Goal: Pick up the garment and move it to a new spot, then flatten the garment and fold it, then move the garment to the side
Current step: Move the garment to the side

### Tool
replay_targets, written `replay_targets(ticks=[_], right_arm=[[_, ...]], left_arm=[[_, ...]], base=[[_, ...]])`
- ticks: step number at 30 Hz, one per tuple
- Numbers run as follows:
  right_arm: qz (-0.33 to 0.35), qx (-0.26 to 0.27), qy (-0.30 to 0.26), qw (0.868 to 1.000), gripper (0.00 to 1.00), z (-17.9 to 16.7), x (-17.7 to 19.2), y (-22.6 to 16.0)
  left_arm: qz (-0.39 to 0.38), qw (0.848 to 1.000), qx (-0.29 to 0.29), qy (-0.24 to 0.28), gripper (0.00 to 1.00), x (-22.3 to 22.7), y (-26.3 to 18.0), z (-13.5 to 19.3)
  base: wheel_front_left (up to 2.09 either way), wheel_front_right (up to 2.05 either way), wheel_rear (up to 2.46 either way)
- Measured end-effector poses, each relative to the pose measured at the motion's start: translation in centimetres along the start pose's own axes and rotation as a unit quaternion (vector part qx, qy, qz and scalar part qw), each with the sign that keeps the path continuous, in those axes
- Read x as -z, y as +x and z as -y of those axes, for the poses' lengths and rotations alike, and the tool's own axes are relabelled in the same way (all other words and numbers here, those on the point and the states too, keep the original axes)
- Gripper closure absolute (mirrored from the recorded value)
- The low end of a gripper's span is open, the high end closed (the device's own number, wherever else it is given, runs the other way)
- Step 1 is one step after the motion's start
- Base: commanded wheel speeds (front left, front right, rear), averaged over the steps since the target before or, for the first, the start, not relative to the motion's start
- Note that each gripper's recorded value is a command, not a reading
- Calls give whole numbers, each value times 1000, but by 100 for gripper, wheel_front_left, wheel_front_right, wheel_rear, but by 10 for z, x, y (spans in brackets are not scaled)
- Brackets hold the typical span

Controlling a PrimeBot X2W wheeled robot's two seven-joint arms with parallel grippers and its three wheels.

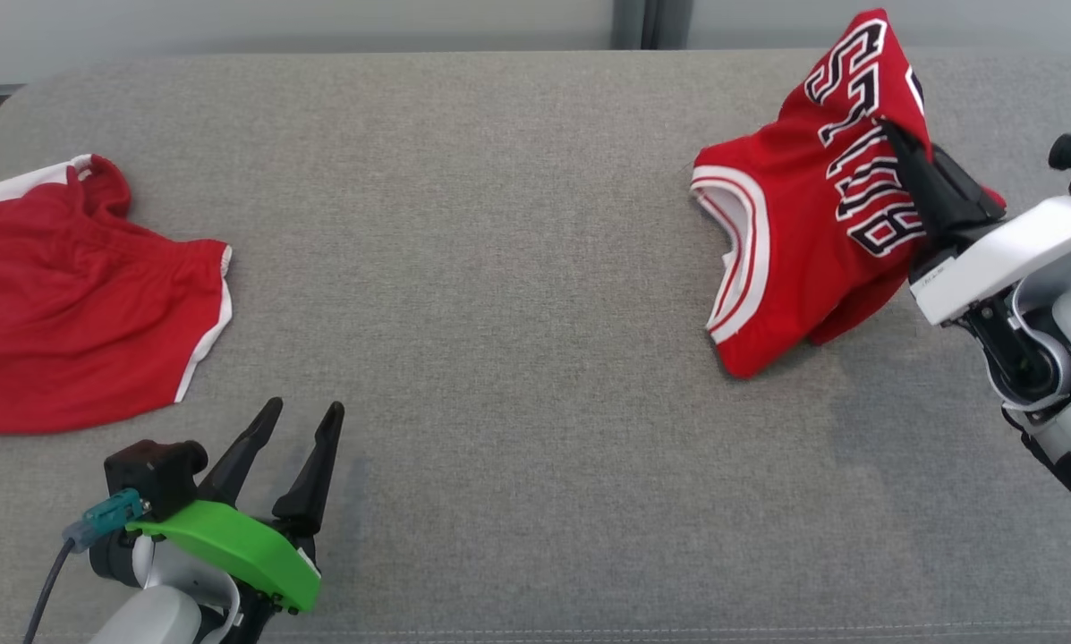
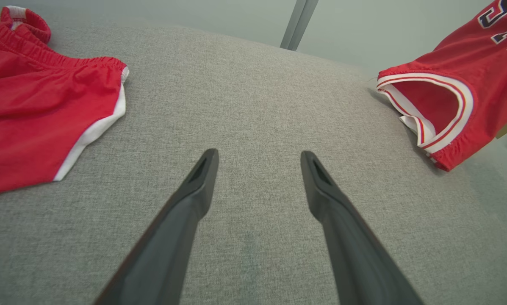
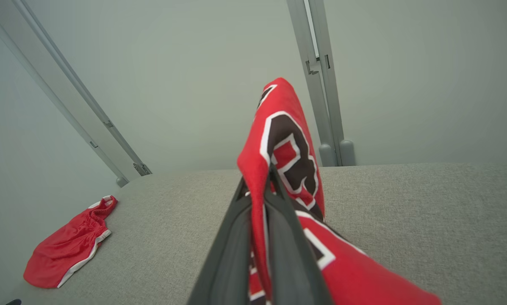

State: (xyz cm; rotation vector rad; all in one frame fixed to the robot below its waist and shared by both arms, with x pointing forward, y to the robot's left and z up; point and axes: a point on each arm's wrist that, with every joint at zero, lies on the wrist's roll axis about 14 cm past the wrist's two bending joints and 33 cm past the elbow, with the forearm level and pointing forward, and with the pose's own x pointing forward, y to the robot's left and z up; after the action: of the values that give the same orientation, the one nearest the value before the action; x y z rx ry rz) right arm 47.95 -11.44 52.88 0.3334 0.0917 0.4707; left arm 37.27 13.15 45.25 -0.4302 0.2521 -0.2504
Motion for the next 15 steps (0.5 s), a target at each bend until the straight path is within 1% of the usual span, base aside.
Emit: replay_targets(ticks=[7,13,15], right_arm=[[36,-8,51,998,100,1,-31,20],[33,14,134,990,100,23,-33,26],[21,14,141,990,100,27,-29,30]], left_arm=[[-33,999,17,13,0,13,16,1],[-50,998,35,17,0,18,36,6],[-60,997,41,21,0,21,42,5]], base=[[0,0,0],[0,0,0],[0,0,0]])
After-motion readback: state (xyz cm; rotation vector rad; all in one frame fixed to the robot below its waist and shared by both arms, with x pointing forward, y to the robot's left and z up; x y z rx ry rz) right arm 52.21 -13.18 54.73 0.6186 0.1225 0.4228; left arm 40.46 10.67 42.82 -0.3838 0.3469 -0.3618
